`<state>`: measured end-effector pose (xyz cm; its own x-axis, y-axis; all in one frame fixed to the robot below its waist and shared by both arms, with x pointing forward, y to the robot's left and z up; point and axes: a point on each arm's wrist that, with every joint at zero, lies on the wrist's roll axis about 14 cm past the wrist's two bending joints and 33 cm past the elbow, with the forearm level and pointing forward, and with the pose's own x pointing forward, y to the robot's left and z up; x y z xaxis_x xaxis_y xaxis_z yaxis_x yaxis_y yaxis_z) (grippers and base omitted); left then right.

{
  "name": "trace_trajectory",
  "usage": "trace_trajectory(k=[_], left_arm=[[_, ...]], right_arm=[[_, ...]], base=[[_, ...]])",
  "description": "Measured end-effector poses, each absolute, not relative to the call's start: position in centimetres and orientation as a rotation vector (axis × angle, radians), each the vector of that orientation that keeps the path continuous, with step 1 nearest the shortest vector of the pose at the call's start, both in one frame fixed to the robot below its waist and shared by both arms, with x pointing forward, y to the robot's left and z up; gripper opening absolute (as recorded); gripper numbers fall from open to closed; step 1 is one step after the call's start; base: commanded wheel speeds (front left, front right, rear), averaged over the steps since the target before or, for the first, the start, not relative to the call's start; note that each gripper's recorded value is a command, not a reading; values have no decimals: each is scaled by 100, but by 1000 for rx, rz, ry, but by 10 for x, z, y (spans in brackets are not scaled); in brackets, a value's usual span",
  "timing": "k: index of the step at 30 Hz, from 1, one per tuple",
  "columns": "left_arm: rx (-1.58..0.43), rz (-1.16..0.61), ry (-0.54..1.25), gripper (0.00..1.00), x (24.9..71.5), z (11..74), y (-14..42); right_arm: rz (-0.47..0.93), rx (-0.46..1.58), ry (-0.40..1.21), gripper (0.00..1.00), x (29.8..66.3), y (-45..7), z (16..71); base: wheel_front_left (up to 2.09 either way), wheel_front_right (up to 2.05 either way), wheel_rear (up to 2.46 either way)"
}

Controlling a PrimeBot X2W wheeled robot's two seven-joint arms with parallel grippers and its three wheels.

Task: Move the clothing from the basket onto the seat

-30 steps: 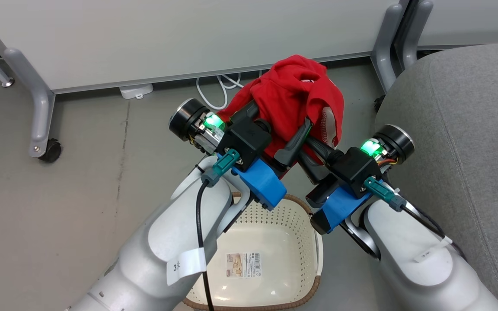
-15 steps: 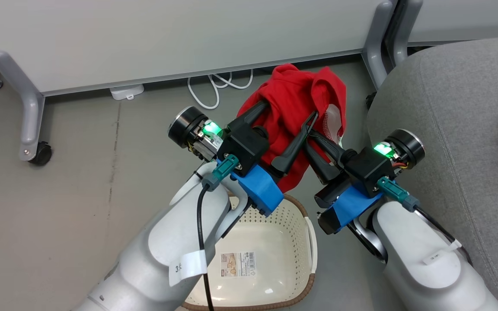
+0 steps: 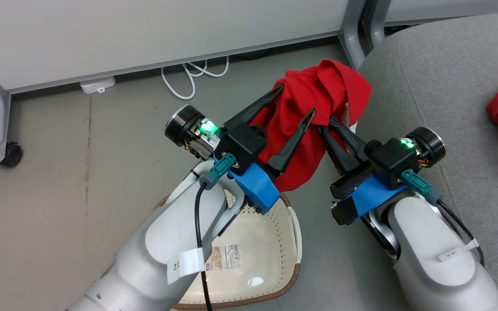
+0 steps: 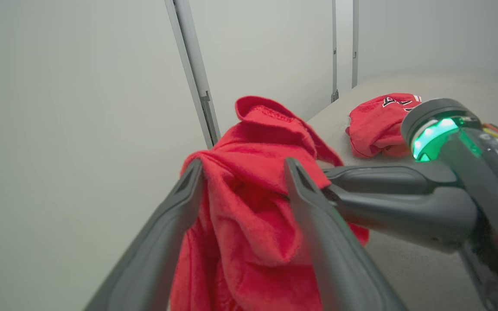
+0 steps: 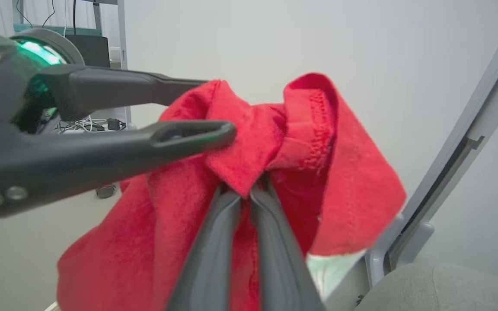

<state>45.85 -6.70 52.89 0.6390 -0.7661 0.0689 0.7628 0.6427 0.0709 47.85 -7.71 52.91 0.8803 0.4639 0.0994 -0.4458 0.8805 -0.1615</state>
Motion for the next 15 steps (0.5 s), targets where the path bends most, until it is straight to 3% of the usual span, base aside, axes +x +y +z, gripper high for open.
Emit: trace_trajectory(k=[15], left_arm=[[26,-982,-68,100,457,509,-105]], right_arm=[[244,-118,-111,0,478,-158,523]], base=[[0,0,0]])
